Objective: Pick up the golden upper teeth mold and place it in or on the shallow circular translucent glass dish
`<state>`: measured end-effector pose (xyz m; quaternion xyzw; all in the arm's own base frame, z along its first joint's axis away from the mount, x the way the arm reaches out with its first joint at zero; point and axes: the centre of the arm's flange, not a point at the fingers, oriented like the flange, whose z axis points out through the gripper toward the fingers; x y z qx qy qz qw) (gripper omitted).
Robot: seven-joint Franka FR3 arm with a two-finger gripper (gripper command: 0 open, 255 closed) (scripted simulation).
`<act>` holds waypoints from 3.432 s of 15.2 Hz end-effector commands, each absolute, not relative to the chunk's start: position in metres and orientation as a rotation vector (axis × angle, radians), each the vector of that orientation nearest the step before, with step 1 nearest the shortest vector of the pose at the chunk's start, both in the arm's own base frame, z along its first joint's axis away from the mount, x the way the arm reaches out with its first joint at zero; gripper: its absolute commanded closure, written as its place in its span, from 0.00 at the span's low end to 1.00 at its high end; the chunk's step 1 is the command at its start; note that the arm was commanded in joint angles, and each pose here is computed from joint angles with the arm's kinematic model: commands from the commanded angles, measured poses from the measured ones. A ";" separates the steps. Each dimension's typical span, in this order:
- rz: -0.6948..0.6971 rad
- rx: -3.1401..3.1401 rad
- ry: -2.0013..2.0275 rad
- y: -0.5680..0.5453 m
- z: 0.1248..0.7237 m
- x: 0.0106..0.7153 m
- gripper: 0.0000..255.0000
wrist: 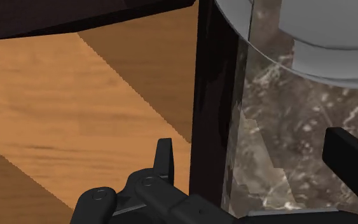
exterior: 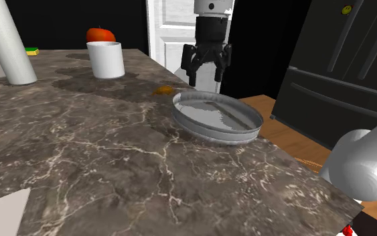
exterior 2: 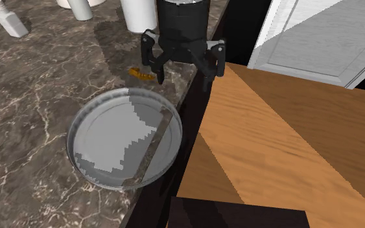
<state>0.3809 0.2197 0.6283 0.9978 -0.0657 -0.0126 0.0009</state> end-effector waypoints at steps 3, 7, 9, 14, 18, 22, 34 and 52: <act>-0.026 3.118 -0.293 0.266 0.644 0.404 0.00; -0.011 3.101 -0.374 0.311 0.657 0.431 0.00; -0.006 3.094 -0.401 0.325 0.661 0.441 0.00; -0.006 3.094 -0.401 0.325 0.634 0.441 0.00; -0.006 3.094 -0.401 0.325 0.621 0.441 0.00; -0.006 3.094 -0.401 0.325 0.621 0.441 0.00; -0.006 3.094 -0.401 0.325 0.621 0.441 1.00; -0.052 3.004 0.897 0.296 0.620 0.398 0.00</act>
